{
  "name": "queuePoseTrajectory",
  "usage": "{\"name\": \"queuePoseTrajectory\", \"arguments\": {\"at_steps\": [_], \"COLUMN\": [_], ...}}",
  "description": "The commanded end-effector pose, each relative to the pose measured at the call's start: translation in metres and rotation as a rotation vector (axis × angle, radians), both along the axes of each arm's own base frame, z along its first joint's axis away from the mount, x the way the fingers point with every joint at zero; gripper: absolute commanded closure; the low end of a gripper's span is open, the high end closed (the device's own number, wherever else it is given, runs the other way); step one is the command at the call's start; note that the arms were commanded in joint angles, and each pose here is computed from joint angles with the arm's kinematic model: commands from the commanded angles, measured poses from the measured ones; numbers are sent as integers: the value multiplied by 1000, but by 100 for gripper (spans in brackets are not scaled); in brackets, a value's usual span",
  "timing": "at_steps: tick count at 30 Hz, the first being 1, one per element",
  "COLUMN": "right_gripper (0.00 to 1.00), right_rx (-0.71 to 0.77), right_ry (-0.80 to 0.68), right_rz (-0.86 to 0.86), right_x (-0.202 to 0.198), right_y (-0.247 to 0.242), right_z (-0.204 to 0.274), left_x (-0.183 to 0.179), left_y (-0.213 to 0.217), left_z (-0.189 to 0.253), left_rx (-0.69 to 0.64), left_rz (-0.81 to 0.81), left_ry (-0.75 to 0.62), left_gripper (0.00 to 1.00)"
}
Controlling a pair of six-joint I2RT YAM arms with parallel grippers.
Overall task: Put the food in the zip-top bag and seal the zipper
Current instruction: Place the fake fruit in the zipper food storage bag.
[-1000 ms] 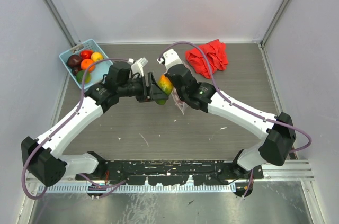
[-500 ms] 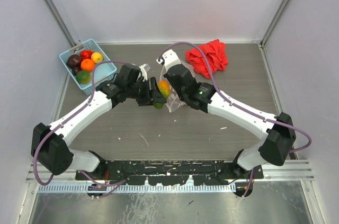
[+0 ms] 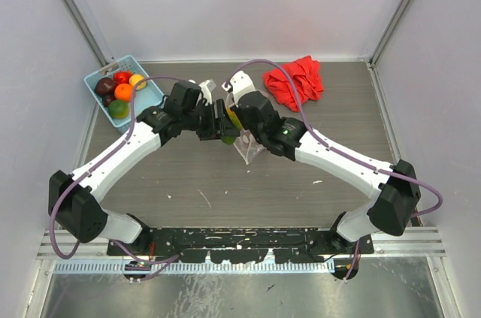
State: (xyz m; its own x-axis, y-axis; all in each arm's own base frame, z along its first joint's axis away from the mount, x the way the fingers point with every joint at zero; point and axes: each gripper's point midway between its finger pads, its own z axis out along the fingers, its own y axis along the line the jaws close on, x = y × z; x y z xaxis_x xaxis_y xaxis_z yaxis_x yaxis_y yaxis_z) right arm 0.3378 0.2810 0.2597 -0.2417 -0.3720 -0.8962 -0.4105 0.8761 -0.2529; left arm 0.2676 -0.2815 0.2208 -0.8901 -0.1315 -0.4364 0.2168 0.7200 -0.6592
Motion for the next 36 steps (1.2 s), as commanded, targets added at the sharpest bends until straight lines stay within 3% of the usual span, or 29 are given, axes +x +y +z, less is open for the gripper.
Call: {"name": "queuePoseTrajectory", "arguments": {"at_steps": [1, 4, 14, 23, 36], "right_gripper": [100, 100, 100, 100, 100], "right_rx": [129, 137, 159, 166, 167], "right_ry": [-53, -48, -36, -30, -27], "right_rz": [30, 38, 54, 60, 53], "right_x": [-6, -7, -9, -10, -10], "right_y": [8, 10, 14, 15, 14], "right_z": [34, 33, 31, 29, 28], "left_x": [11, 14, 21, 22, 14], "left_y": [-9, -11, -14, -11, 1], "left_z": [17, 18, 18, 18, 22], "left_rx": [-23, -29, -45, -41, -37], "left_rz": [-12, -7, 27, 48, 88], "left_ry": [-57, -54, -45, -50, -62], "left_gripper": [79, 75, 48, 33, 30]}}
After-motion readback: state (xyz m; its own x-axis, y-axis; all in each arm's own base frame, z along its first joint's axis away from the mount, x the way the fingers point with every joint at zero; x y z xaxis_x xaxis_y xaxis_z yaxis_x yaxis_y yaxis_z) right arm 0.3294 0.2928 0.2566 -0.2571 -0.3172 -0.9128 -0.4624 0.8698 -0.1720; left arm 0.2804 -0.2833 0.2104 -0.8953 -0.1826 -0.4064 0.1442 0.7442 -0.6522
